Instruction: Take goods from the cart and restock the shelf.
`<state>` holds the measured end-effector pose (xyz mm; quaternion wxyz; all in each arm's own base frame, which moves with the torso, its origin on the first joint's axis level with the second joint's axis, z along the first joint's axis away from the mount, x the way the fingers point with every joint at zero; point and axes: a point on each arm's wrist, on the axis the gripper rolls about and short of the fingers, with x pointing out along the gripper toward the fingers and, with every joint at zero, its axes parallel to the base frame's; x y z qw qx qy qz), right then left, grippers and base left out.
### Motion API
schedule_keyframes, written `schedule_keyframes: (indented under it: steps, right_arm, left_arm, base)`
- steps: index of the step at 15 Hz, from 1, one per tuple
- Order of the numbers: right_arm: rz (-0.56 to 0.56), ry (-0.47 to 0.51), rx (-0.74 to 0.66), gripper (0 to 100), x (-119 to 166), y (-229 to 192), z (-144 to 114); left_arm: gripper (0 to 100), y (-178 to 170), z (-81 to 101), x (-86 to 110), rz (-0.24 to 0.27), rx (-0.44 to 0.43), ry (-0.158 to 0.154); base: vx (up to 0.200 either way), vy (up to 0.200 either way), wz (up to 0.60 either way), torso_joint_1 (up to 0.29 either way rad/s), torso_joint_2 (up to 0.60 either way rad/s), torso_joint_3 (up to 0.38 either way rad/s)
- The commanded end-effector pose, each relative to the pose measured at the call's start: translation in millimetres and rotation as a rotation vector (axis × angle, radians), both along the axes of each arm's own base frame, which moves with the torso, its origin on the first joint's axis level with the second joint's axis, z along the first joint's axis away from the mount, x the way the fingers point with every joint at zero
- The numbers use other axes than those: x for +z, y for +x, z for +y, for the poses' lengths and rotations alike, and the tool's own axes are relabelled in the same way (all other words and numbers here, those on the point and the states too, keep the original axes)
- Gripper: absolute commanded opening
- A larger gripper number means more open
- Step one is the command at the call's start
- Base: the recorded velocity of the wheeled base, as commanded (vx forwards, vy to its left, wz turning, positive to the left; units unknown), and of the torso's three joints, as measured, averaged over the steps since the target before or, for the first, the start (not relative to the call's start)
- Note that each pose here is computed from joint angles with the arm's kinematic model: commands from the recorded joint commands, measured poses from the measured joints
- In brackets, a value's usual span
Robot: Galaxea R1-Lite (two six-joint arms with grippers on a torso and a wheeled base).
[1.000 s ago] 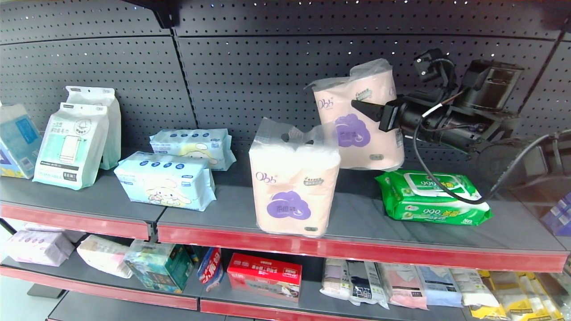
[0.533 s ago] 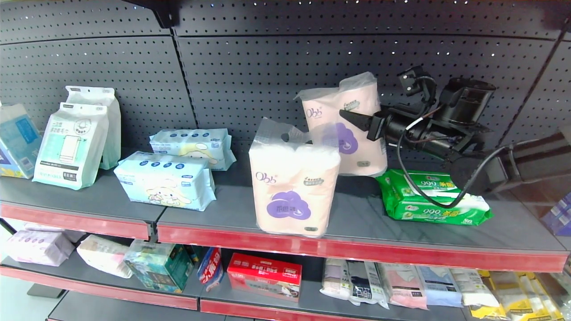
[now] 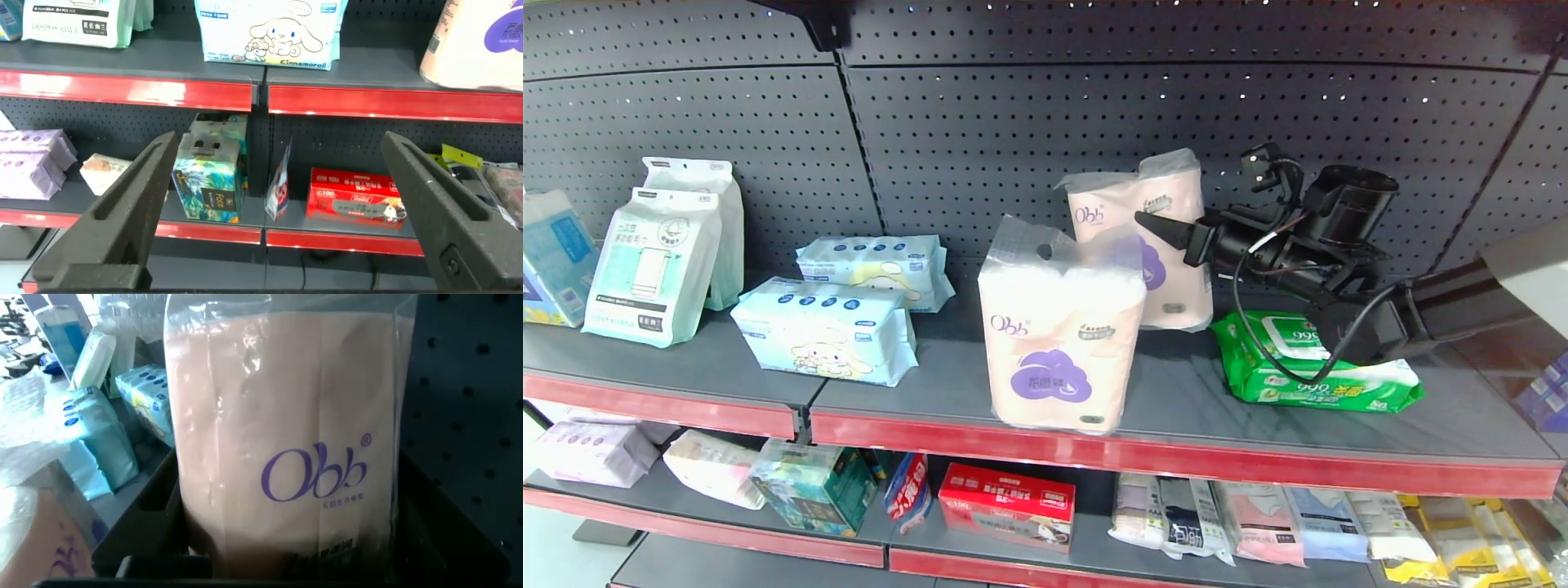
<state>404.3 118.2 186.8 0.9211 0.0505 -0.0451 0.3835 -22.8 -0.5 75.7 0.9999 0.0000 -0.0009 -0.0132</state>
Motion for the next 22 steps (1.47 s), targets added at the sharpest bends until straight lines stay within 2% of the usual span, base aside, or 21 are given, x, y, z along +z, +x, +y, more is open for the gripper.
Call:
schedule_keyframes:
  steps: [1,4,7,14,22]
  right_arm:
    - [0.001,0.007,0.005,0,-5.5,8.5,4.3]
    - [0.012,0.039,0.024,0,-3.9,14.0,9.4]
    - [0.018,0.018,0.1,0,-11.9,16.6,13.7]
    - [0.012,0.023,0.161,0,-18.1,24.7,30.2]
    - [0.038,0.004,0.216,0,-40.0,34.1,40.0]
  left_arm:
    - [100,0.0,0.0,0.0,0.0,0.0,0.0]
    - [100,0.1,0.0,0.0,0.002,0.0,0.0]
    - [100,0.0,0.0,0.0,0.0,0.0,0.0]
    - [100,0.0,0.0,0.0,0.0,0.0,0.0]
    - [100,0.0,0.0,0.0,0.0,0.0,0.0]
  base:
    - [0.0,0.0,0.0,0.0,0.0,0.0]
    - [0.0,0.0,0.0,0.0,0.0,0.0]
    - [0.0,0.0,0.0,0.0,0.0,0.0]
    - [0.0,0.0,0.0,0.0,0.0,0.0]
    - [0.0,0.0,0.0,0.0,0.0,0.0]
